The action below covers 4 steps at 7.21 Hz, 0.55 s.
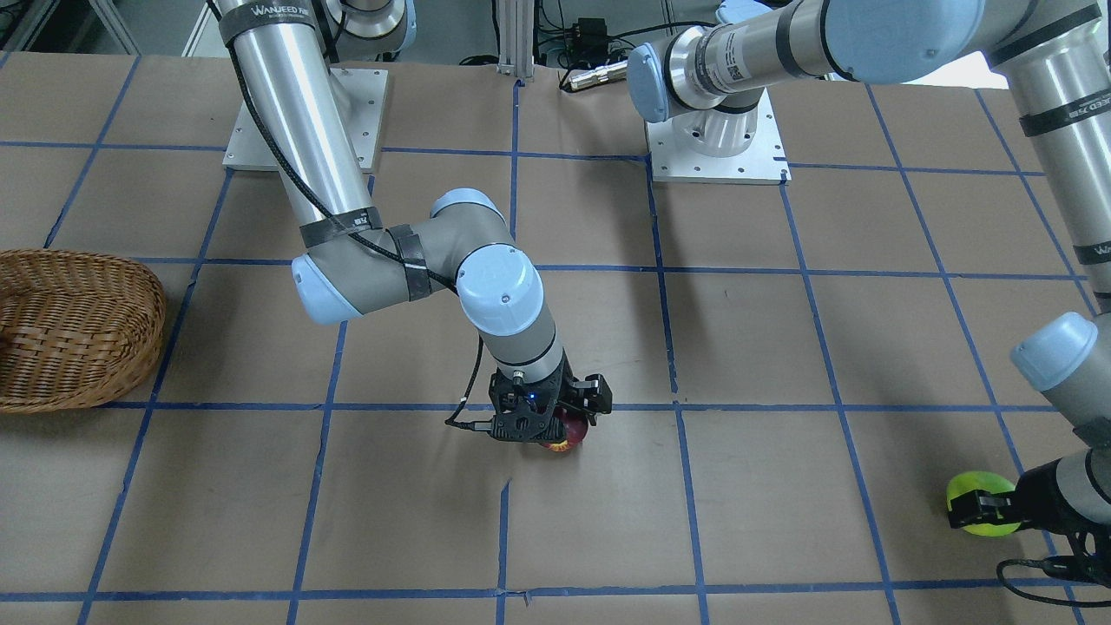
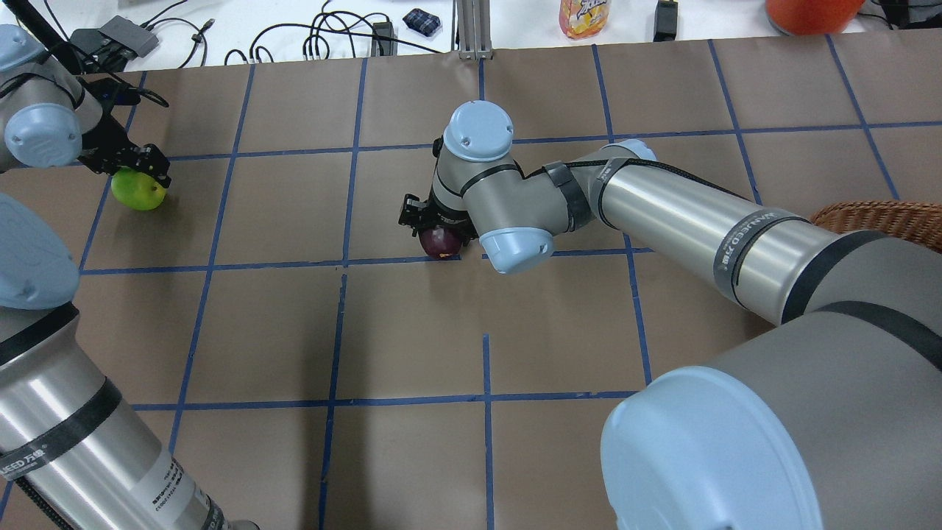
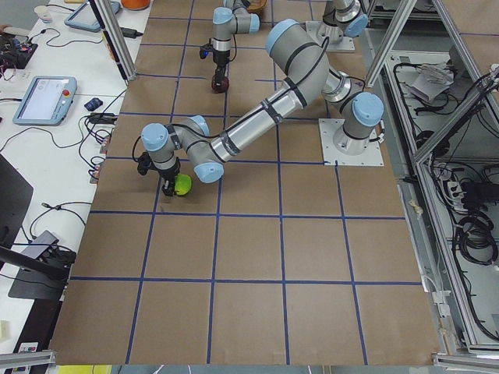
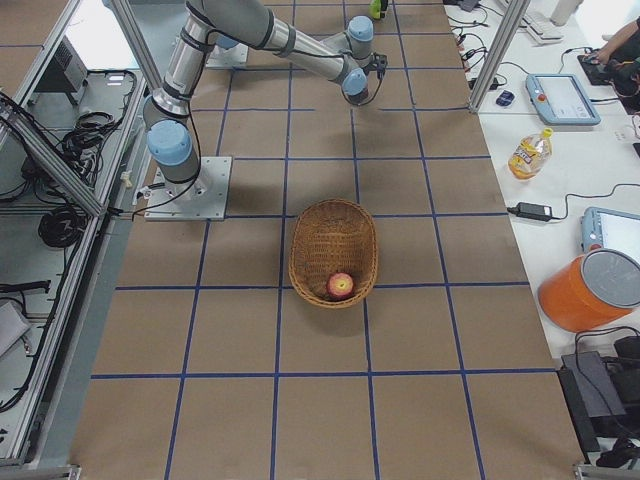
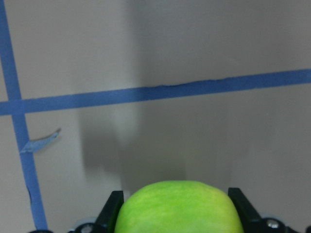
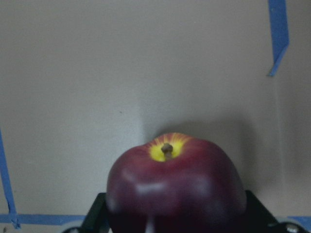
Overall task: Put all apples into basket
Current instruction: 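Grasp the dark red apple with right gripper while left grasps green apple, then drop the dark red apple into the basket while left carries green apple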
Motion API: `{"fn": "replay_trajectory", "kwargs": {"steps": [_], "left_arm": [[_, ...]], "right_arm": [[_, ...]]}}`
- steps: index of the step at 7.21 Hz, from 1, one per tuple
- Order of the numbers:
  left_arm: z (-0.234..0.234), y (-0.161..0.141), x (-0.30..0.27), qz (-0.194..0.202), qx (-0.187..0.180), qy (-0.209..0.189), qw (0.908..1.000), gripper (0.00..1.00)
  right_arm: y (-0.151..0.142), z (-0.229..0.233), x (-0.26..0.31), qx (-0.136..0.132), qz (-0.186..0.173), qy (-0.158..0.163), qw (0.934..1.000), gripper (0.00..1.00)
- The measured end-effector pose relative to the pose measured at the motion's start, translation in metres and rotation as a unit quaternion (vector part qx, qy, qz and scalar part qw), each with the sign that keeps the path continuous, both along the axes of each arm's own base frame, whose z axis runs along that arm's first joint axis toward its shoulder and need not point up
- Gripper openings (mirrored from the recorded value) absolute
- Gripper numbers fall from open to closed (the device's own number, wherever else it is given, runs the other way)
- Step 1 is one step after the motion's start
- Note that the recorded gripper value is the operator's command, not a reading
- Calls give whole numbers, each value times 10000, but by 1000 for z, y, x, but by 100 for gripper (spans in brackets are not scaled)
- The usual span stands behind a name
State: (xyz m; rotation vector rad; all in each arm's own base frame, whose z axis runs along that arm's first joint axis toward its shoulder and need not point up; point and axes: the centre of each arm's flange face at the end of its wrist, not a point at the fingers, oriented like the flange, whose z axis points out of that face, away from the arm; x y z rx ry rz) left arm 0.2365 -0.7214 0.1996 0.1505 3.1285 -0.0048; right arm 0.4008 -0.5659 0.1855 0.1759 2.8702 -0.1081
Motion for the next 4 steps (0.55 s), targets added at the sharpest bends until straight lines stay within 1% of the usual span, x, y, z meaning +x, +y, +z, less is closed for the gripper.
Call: {"fn": "replay_trajectory", "kwargs": {"steps": [1,2,3,4], "left_arm": [[20,-1,-11,-24,3,10,10000,0],[43,-3,-38,-15,67,76,9999,0],[59,-3,-76,83,191,252,9995,0],[67,3,-111,322,347,569,9973,0]], "right_arm": [[-1,1,0,-32,58,17,10000,38],[-4,5,-1,-80,125,28,9999,32],[-12,13,-6,-106,147,46,9998,31],[-23,27,-19,-81,125,88,9998,33]]}}
